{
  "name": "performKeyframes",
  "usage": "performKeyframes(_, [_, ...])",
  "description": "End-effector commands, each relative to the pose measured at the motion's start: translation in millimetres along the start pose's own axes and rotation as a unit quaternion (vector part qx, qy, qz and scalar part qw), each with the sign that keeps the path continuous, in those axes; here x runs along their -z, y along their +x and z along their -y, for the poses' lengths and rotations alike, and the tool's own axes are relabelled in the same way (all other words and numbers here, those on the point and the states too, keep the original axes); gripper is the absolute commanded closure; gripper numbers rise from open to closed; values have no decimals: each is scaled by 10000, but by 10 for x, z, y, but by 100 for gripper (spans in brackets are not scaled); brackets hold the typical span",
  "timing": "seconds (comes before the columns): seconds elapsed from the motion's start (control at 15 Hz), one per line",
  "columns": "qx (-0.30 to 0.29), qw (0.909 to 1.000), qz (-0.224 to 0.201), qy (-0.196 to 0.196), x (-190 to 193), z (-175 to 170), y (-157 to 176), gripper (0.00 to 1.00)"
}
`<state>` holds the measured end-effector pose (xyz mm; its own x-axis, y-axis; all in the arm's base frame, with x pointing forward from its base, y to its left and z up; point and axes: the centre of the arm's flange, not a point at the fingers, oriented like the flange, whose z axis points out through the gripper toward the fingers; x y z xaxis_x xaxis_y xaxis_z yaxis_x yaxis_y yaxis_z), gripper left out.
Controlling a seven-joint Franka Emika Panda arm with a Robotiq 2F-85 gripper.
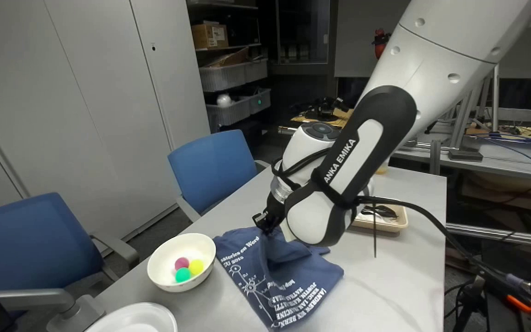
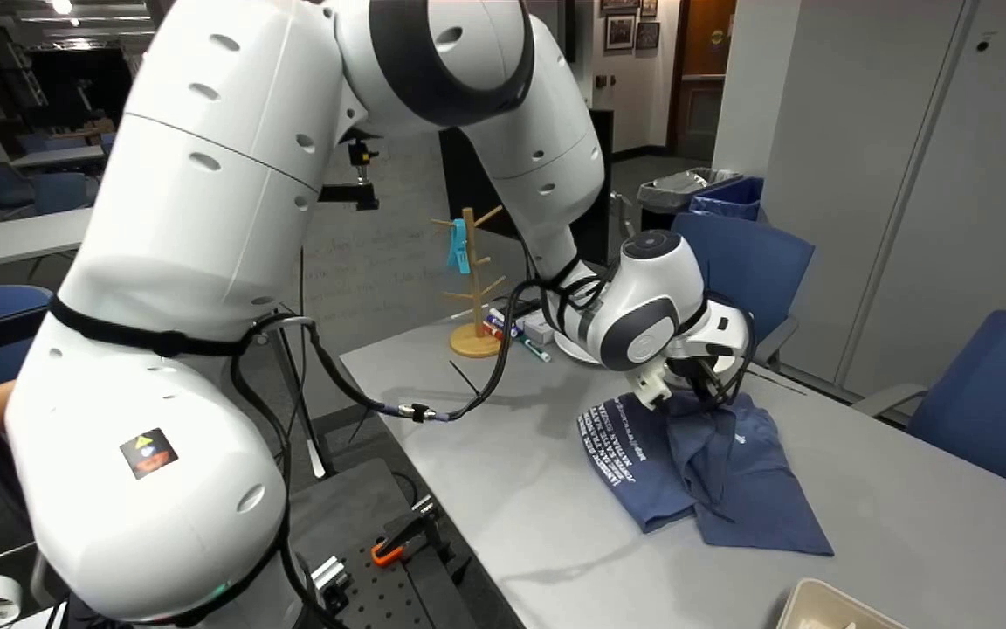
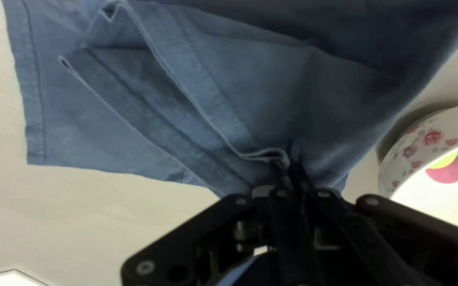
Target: Fold the shirt
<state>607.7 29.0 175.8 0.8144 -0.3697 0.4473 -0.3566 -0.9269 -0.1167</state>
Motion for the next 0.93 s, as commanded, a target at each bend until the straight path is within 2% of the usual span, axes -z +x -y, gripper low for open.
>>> performKeyframes(0.0, [131, 9996, -252, 81, -334, 161, 328, 99])
performKeyframes(0.4, [373, 9964, 208, 732, -632, 503, 344, 99])
performKeyframes(0.6, [558, 9946, 413, 765, -744, 566, 368, 97])
performKeyframes(0.67, [625, 9945, 451, 709, -765, 550, 376, 69])
performKeyframes(0.73, [669, 9944, 486, 651, -786, 527, 386, 68])
performKeyframes(0.87, [846, 9942, 459, 485, -791, 465, 405, 54])
